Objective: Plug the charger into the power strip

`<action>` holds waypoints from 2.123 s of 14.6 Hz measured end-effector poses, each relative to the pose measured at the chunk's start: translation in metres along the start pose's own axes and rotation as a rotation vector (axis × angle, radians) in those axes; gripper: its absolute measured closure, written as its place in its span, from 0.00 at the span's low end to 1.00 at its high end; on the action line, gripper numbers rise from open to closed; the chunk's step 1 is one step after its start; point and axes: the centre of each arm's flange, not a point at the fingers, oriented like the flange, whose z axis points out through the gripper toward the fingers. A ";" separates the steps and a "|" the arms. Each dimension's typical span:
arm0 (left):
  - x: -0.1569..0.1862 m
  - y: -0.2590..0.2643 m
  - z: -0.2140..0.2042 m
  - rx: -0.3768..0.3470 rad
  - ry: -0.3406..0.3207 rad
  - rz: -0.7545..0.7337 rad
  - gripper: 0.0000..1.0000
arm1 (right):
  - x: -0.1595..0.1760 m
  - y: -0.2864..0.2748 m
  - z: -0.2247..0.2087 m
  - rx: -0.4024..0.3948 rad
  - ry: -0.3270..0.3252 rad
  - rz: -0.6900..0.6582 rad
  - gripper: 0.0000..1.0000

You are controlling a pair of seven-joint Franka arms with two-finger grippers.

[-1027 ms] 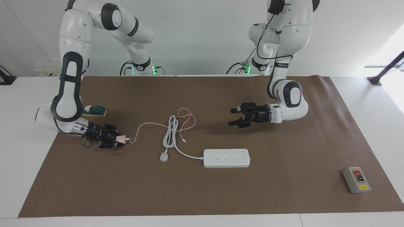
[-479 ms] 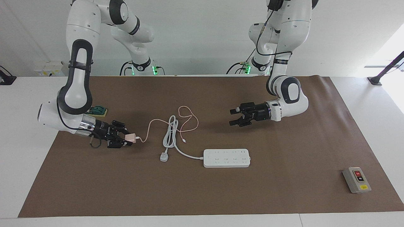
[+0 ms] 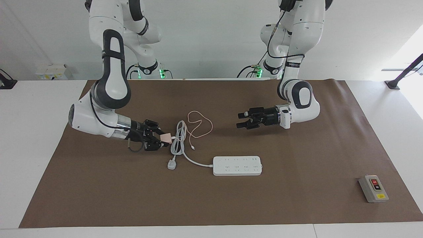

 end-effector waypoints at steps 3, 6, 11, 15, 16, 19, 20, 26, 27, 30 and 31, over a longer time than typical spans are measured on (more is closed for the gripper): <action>-0.002 -0.001 0.004 0.001 -0.008 -0.002 0.00 | -0.054 -0.013 0.036 0.006 0.009 0.031 0.48; -0.002 -0.001 0.005 0.001 -0.010 -0.002 0.00 | -0.094 -0.018 0.069 0.025 0.004 0.043 0.48; -0.002 -0.001 0.005 0.001 -0.011 0.021 0.00 | -0.154 -0.013 0.128 0.037 0.030 0.036 0.48; -0.002 -0.003 0.006 0.001 -0.011 0.027 0.00 | -0.183 -0.005 0.157 0.030 0.038 0.037 0.48; -0.002 -0.004 0.006 0.002 -0.011 0.027 0.00 | -0.187 -0.004 0.162 0.032 0.040 0.035 0.48; -0.001 -0.005 0.006 0.003 -0.011 0.035 0.00 | -0.192 -0.003 0.167 0.036 0.043 0.044 0.48; -0.001 -0.006 0.006 0.003 -0.011 0.038 0.00 | -0.193 -0.003 0.168 0.037 0.044 0.049 0.48; -0.002 -0.006 0.008 0.003 -0.014 0.054 0.00 | -0.209 0.001 0.181 0.055 0.047 0.044 0.48; -0.002 -0.006 0.009 0.002 -0.014 0.057 0.00 | -0.209 0.001 0.181 0.057 0.043 0.048 0.48; -0.002 -0.009 0.010 0.000 -0.012 0.058 0.00 | -0.207 0.000 0.179 0.061 0.040 0.055 0.48; -0.002 -0.010 0.010 0.000 -0.012 0.058 0.00 | -0.207 0.000 0.179 0.061 0.040 0.055 0.48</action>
